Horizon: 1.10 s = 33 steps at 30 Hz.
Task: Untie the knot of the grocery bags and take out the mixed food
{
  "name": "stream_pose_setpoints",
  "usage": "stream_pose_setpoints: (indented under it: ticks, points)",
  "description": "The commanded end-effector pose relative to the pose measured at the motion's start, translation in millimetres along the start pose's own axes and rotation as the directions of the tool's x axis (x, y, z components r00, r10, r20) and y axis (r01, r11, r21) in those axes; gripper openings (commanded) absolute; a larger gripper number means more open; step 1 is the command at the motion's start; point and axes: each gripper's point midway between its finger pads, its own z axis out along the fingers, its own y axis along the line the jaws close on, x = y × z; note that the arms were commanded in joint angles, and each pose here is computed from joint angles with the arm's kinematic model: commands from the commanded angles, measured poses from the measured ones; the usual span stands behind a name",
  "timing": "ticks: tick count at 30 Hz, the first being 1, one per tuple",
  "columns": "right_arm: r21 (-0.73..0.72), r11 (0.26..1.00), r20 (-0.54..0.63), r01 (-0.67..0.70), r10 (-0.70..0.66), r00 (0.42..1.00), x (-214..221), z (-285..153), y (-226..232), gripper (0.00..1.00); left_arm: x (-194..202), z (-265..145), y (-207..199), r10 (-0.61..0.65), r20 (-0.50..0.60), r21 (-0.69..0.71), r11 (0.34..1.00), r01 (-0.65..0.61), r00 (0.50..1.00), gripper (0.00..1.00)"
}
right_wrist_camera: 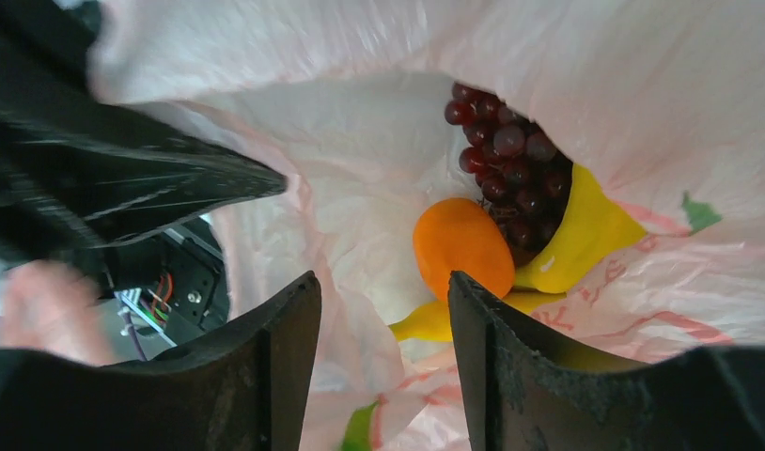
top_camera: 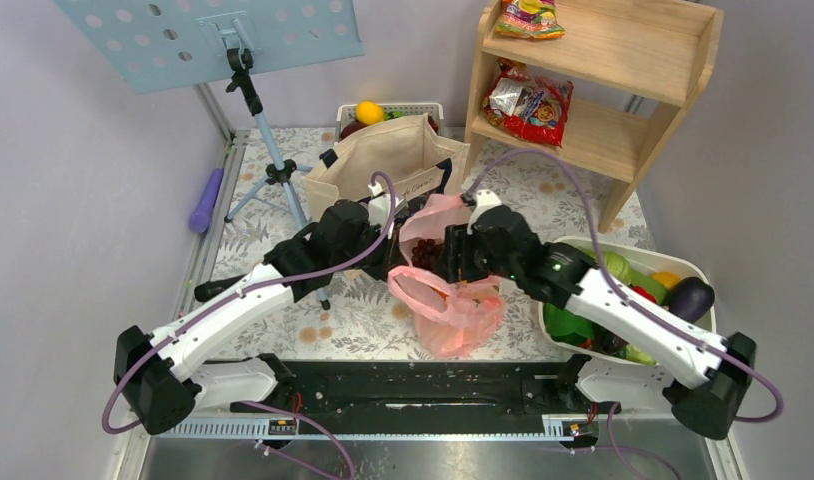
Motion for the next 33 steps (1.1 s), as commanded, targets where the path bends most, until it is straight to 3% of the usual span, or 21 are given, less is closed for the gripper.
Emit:
stream_pose_setpoints:
  ticks: [1,6,14,20,26,33]
  points:
    - [-0.035,0.998,-0.022,-0.050,0.050,0.999,14,31,9,0.59,-15,-1,-2,0.047,0.076,0.018,0.999,-0.049,0.996,0.00]
    - [0.002,0.995,-0.025,-0.103,0.103,0.994,28,42,-3,0.66,-11,3,-4,0.039,0.053,0.036,0.999,-0.041,0.998,0.00]
    - [0.084,0.995,0.007,-0.049,0.049,0.999,22,47,-18,0.86,-10,4,-7,0.034,0.046,0.053,0.998,-0.036,0.998,0.00]
    - [0.138,0.990,-0.086,-0.021,0.033,0.996,31,91,-19,0.84,-6,6,2,0.023,0.038,0.004,1.000,-0.023,0.999,0.00]
    - [0.289,0.956,-0.080,-0.044,0.070,0.994,55,113,-55,0.81,-5,9,2,0.015,0.029,0.005,1.000,-0.016,0.999,0.00]
    - [0.322,0.946,-0.176,-0.029,0.090,0.980,99,119,-61,0.91,-6,8,-1,0.019,0.033,0.024,1.000,-0.020,0.999,0.00]
